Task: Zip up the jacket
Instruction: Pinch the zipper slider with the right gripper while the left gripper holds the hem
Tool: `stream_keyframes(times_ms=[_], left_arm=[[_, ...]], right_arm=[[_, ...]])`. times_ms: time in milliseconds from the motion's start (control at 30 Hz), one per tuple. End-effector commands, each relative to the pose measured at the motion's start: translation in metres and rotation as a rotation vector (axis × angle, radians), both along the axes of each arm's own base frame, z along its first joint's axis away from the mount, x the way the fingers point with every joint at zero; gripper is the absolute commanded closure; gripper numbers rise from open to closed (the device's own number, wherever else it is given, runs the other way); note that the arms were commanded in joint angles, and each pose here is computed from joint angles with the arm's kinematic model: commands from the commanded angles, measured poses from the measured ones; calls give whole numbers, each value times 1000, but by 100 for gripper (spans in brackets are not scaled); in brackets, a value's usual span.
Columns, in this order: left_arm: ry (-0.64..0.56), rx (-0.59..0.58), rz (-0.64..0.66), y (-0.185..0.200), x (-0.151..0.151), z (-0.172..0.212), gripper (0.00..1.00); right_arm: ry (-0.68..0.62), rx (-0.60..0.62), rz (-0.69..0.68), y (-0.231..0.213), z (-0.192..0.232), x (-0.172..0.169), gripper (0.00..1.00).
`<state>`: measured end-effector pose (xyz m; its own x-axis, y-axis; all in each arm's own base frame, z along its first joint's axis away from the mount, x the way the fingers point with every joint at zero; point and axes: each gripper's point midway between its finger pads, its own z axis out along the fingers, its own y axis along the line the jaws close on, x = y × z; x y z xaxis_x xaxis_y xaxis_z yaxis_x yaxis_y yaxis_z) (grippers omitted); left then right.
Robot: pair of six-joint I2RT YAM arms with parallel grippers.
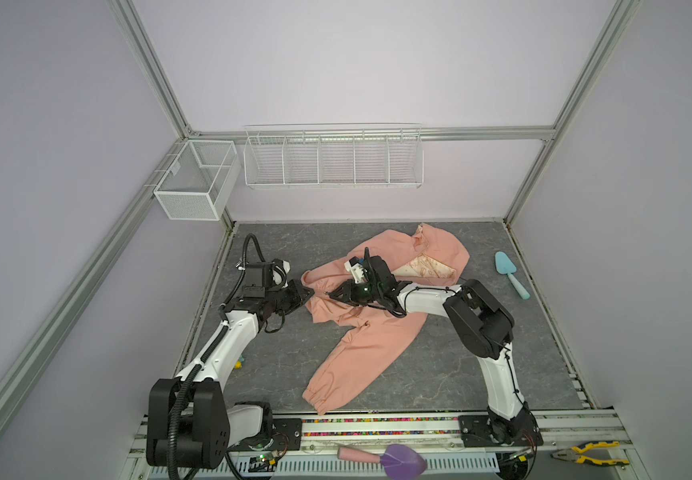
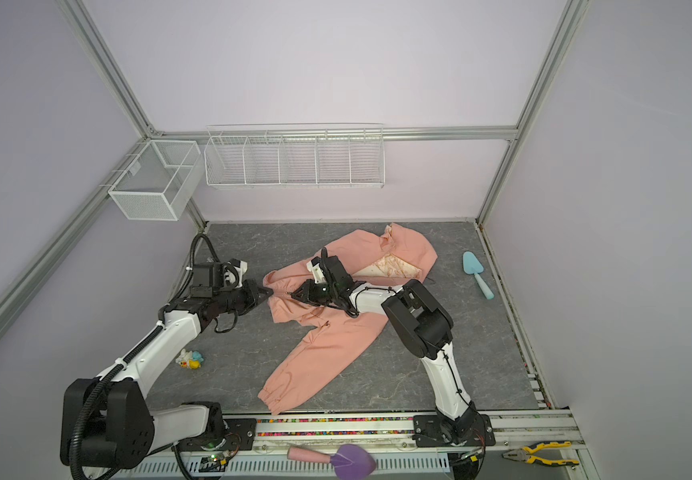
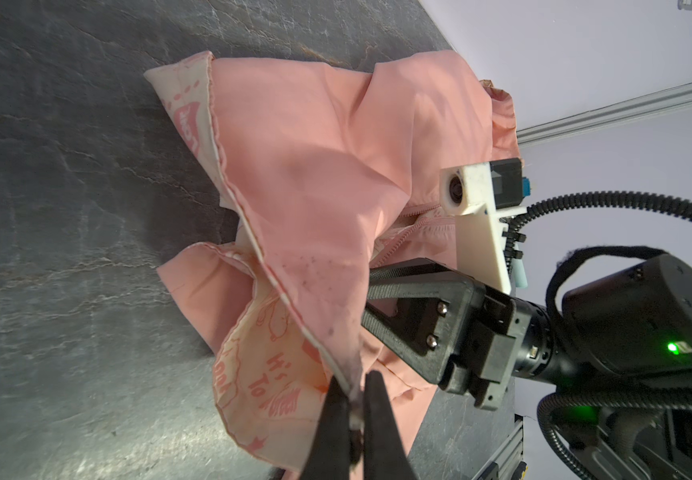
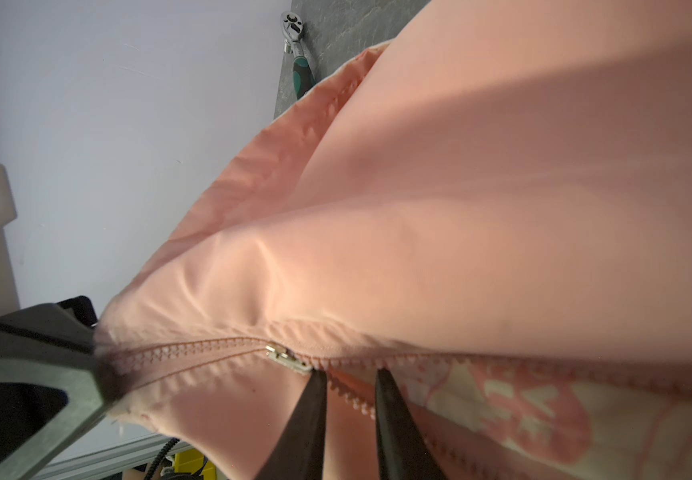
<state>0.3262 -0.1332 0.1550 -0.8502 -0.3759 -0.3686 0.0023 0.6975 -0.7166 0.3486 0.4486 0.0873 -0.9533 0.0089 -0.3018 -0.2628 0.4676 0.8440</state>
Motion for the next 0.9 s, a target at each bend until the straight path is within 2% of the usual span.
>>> stream_keyframes(times_ms=[0,167,467,600,667,733,867], left_arm=[[-27,-1,-11,0,-1,7,100],[-27,-2,-9,0,-2,7,100],[-29,-3,-10,0,-2,8,100],[-36,-16,-21,-2,-2,11,100],[-49,-30,-32,-4,-1,14,100],[-64,-45,-46,-7,-1,18,100],[-68,-68,-61,-11,-2,15,100]], right_arm=[[-14,60,2,3,16,3,76],[-11,94,9,7,23,2,70],[0,85,-11,2,18,4,67],[13,53,-38,-8,9,6,51],[17,66,-40,-9,9,7,47],[20,74,-45,-10,10,8,47],[23,82,-54,-11,12,11,53]])
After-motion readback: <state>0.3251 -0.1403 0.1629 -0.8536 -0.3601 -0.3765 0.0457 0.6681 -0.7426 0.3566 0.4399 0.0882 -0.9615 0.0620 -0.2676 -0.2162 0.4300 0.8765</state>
